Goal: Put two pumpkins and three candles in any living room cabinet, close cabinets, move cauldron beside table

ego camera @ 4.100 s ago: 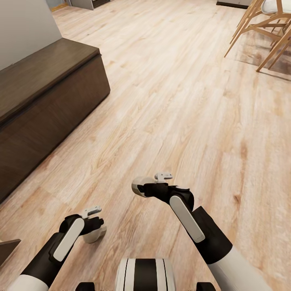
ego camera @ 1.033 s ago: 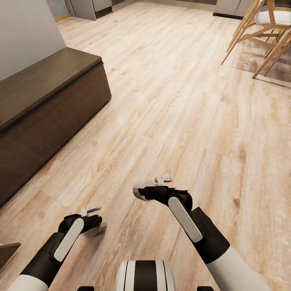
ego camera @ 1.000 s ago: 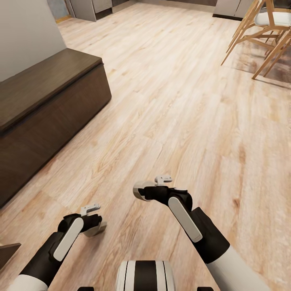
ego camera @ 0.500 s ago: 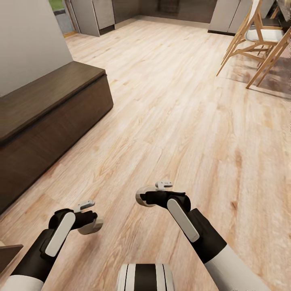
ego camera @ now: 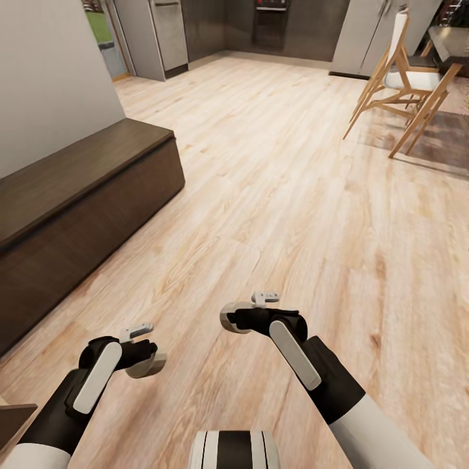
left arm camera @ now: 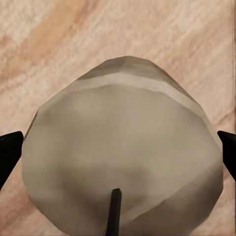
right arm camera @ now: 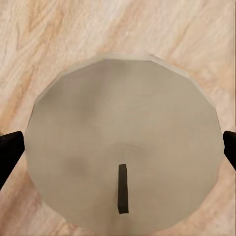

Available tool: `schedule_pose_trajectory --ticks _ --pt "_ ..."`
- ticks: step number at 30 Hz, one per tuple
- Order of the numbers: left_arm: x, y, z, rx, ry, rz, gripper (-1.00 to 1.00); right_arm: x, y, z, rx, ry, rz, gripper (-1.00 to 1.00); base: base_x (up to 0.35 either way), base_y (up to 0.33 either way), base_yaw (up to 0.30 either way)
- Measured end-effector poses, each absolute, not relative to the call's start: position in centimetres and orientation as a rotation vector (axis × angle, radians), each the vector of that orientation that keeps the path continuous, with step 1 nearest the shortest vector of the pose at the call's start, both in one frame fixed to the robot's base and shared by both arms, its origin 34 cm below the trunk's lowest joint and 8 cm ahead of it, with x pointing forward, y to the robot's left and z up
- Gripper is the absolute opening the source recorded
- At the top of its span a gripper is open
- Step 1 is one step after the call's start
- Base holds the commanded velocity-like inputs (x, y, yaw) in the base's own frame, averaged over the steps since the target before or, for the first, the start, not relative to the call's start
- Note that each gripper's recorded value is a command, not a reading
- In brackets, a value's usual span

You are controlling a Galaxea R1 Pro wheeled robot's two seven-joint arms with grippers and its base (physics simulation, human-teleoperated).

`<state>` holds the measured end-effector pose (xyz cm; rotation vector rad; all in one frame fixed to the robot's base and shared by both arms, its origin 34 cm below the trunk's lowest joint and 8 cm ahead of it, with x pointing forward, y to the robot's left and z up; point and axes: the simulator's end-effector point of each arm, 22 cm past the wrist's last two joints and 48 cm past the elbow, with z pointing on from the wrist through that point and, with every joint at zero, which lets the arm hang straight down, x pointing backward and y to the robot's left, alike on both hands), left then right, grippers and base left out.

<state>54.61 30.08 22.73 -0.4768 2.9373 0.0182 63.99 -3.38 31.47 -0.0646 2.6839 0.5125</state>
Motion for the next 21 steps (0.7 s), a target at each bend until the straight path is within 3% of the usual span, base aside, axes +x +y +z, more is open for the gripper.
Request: schedule_pose_trajectory --ticks 8,21 --pt "55.5 30.1 24.3 -0.464 2.906 0.022 -1.0 64.5 -3.3 33.3 -0.072 2.653 0.508 -1.0 -0.211 0.0 0.233" --pt "56.7 29.6 26.9 -0.444 2.859 0.011 -1.0 65.3 -3.3 36.5 -0.085 2.602 0.499 -1.0 -0.017 0.0 0.288"
